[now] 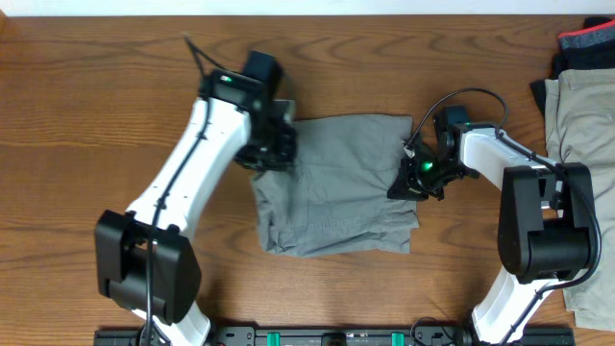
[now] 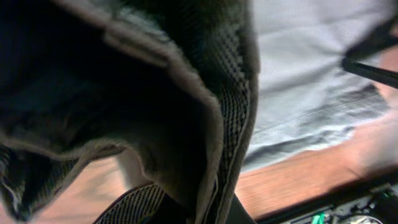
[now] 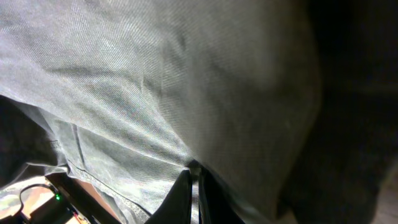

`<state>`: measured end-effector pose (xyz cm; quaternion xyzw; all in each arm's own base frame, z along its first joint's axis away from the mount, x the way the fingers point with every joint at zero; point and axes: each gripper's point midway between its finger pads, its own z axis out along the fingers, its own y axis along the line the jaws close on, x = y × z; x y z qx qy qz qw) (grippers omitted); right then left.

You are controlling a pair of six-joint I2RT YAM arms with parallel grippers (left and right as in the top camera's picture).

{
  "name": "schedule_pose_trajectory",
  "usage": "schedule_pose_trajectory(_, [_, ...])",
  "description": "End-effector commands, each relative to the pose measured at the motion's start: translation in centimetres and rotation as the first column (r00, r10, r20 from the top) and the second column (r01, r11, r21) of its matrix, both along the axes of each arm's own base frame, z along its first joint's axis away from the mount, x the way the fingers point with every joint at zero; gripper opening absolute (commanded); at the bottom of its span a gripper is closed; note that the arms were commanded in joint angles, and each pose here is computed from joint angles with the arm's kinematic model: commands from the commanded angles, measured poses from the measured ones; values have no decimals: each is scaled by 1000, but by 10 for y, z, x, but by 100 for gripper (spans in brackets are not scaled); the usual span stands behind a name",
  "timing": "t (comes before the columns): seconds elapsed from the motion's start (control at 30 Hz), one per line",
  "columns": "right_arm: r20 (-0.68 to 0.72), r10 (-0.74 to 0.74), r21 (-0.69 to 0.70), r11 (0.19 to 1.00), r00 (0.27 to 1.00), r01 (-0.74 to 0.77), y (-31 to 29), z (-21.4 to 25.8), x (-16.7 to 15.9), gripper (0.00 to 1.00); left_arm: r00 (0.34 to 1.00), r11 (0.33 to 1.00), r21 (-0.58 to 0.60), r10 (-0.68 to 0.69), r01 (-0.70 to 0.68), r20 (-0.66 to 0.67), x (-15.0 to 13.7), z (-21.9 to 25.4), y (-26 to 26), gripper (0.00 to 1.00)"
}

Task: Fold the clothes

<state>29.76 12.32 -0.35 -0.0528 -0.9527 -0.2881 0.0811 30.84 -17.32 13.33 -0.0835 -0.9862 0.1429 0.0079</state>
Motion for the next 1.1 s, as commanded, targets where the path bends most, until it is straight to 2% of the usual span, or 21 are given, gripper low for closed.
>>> schedule_pose_trajectory(0.0, [-67, 46, -151, 987, 997, -56, -20, -28, -21, 6, 999, 998, -50, -47, 47, -1, -12, 8, -32, 6])
schedule_pose_trajectory(0.1, [-61, 50, -154, 986, 997, -59, -20, -27, -21, 6, 998, 998, -28, -62, 62, 4, -15, 7, -33, 6])
schedule_pose_trajectory(0.23, [16, 51, -196, 979, 999, -47, -36, -12, -1, 6, 999, 999, -7, -48, 48, -6, -14, 7, -24, 6])
schedule_pose_trajectory(0.47, [212, -89, -200, 971, 973, 132, -84, 41, 52, 2, 997, 981, 191, -40, 28, 62, 3, 29, 28, 6])
schedule_pose_trajectory(0.67, [257, -81, -122, 986, 963, 115, -82, 50, 60, 3, 989, 947, 322, -47, -1, 140, 28, 52, 87, 6])
schedule_pose_trajectory(0.83, [261, -83, -114, 987, 962, 116, -81, 51, 61, 3, 991, 876, 479, 2, -65, 130, 29, 56, 149, 6])
schedule_pose_trajectory(1.07, [261, -82, -114, 987, 962, 116, -81, 51, 61, 3, 970, 843, 489, 141, -222, 197, 32, 79, 202, 6])
